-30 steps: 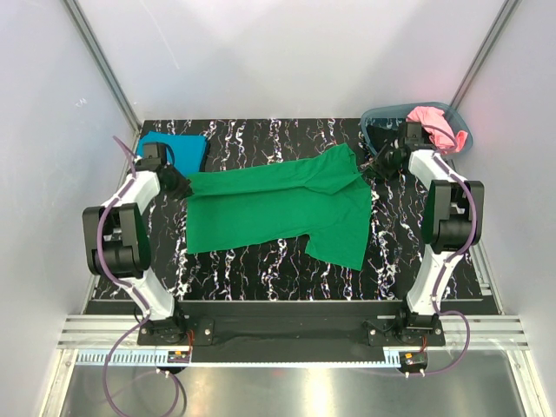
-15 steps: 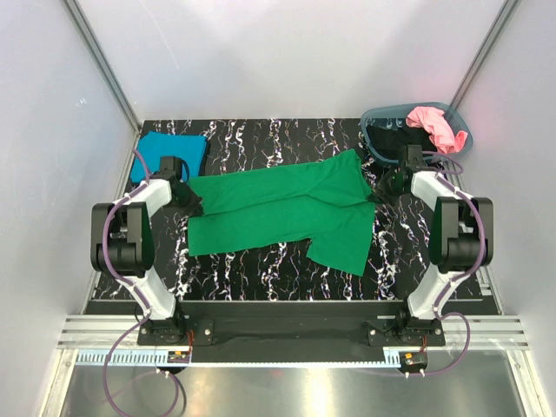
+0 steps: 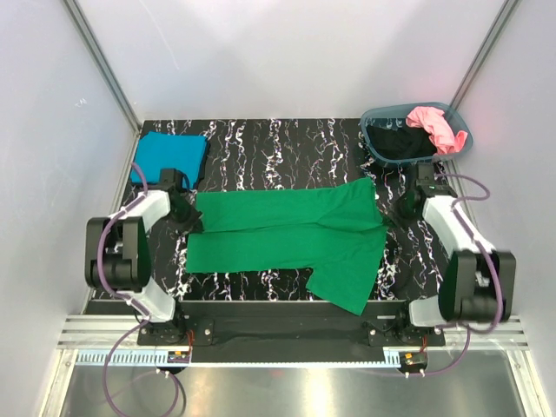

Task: Fold and stack the t-shirts
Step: Fold the tshirt

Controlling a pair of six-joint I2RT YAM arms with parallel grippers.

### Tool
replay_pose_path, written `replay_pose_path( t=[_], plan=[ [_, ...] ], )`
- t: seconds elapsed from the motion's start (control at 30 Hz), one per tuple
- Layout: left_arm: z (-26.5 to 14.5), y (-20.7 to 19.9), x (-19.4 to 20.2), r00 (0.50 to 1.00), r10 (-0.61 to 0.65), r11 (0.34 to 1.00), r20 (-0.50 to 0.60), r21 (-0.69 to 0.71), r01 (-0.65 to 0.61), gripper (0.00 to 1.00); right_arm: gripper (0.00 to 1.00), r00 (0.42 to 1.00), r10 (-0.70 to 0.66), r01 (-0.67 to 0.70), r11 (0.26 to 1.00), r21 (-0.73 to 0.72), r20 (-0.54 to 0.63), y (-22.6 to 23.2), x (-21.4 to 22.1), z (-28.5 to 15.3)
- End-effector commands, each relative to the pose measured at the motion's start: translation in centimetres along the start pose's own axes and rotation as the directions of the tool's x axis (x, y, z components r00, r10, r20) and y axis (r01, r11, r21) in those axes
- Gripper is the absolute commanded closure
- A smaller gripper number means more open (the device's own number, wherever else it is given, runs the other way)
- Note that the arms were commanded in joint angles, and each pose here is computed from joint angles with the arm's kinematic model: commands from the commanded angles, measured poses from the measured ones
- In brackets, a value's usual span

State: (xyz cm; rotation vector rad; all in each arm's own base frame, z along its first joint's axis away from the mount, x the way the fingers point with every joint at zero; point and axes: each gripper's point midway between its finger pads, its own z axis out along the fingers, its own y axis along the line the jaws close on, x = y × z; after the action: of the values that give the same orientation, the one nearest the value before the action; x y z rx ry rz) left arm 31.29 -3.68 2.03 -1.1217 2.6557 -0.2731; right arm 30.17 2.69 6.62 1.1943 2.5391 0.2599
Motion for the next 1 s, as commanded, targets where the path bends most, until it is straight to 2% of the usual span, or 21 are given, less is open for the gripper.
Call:
replay_pose_path(
  t=[0.0, 0.07, 0.2, 0.27, 0.3, 0.33, 0.53, 0.6, 0.73, 0.77, 0.97],
  plan=[
    [-4.2, -0.5, -0.4, 0.998, -0.001, 0.999, 0.066, 0.032, -0.001, 1.0, 1.0, 0.988, -0.009, 0.025, 0.994, -0.103, 0.152, 1.5, -2.0, -5.1],
    [-6.8, -2.8, -2.6, 0.99, -0.002, 0.996, 0.138, 0.094, -0.011, 1.0, 1.0, 0.981, -0.03, 0.072, 0.973, -0.218, 0.192, 4.2, -3.1, -7.0],
    [-8.8, -6.4, -6.0, 0.984, -0.003, 0.99, 0.175, 0.136, -0.021, 1.0, 1.0, 0.973, -0.052, 0.122, 0.943, -0.31, 0.223, 9.2, -6.2, -8.5],
    [-8.5, -7.6, -7.1, 0.984, -0.007, 0.989, 0.18, 0.149, -0.02, 1.0, 1.0, 0.966, -0.047, 0.145, 0.913, -0.382, 0.253, 11.9, -7.7, -8.8],
    [-9.4, -9.1, -8.8, 0.977, -0.017, 0.982, 0.215, 0.187, -0.024, 1.0, 1.0, 0.965, -0.048, 0.155, 0.898, -0.411, 0.259, 13.5, -8.7, -9.0],
    [-8.5, -9.6, -9.4, 0.978, -0.015, 0.983, 0.207, 0.183, -0.023, 1.0, 1.0, 0.961, -0.049, 0.167, 0.885, -0.434, 0.272, 14.6, -9.4, -9.0],
    [-10.5, -16.0, -15.8, 0.944, -0.023, 0.926, 0.331, 0.364, -0.105, 1.0, 1.0, 0.94, -0.093, 0.273, 0.783, -0.558, 0.33, 22.4, -14.0, -8.4],
    [-9.2, -17.0, -16.9, 0.951, -0.023, 0.915, 0.31, 0.39, -0.106, 1.0, 1.0, 0.939, -0.106, 0.293, 0.748, -0.596, 0.328, 24.6, -15.1, -7.8],
    [-8.4, -19.3, -18.8, 0.949, -0.022, 0.879, 0.316, 0.459, -0.132, 1.0, 1.0, 0.933, -0.114, 0.317, 0.711, -0.628, 0.342, 27.0, -16.5, -6.8],
    [-8.3, -20.3, -19.3, 0.948, -0.024, 0.854, 0.317, 0.5, -0.146, 1.0, 1.0, 0.927, -0.123, 0.338, 0.682, -0.649, 0.355, 27.8, -16.7, -7.1],
    [-8.4, -22.6, -20.0, 0.948, -0.019, 0.79, 0.316, 0.586, -0.18, 1.0, 1.0, 0.908, -0.166, 0.397, 0.632, -0.666, 0.384, 30.0, -17.8, -6.3]
  ],
)
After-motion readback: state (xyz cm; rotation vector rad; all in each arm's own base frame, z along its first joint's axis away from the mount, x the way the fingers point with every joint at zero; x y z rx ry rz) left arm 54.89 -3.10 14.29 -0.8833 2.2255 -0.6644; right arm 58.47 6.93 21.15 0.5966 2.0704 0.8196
